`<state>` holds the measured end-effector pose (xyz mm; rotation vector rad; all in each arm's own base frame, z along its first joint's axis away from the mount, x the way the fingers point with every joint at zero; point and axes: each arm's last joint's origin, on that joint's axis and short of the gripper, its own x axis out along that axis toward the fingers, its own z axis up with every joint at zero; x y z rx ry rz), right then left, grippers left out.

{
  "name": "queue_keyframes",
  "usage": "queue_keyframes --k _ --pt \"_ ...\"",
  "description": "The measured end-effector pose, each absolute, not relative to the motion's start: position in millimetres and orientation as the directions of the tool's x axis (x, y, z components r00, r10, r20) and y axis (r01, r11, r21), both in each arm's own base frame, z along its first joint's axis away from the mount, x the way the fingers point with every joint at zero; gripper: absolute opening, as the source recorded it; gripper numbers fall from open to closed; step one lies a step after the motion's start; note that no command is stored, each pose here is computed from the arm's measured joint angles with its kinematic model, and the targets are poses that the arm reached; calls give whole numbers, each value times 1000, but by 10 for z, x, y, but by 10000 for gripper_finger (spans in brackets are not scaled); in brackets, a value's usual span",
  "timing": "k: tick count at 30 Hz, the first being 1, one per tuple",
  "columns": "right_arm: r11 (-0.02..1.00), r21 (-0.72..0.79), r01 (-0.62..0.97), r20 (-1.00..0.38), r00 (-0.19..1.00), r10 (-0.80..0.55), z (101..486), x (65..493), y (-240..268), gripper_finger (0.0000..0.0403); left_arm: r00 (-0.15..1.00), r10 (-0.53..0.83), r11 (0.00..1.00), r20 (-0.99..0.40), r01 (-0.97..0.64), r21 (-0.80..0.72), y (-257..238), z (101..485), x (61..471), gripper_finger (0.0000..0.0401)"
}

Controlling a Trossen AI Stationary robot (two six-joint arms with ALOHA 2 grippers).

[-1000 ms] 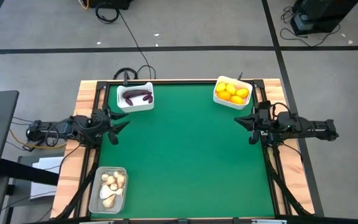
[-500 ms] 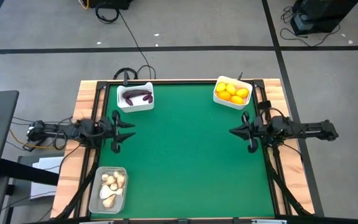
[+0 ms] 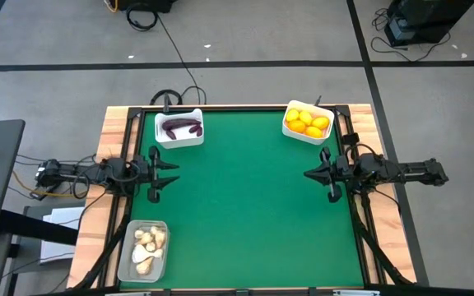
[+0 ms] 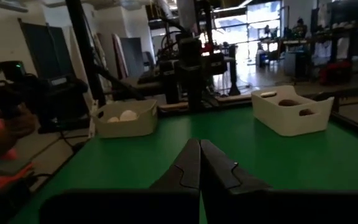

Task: Sort produce into baskets
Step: Return to Home Position

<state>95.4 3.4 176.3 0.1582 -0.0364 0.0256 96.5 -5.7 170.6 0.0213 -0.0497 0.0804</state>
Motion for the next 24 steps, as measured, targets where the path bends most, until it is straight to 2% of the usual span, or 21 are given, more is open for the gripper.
queue_keyframes --k 10,18,24 --pt "991 130 -15 67 998 6 1716 973 29 6 997 68 996 42 -70 61 -60 1696 966 174" --pt "990 136 23 70 997 -32 1719 972 17 54 996 71 995 45 -73 62 -60 1698 966 174" --pt "986 165 10 60 998 -20 1710 974 21 69 991 74 996 110 -79 46 -58 1762 961 174"
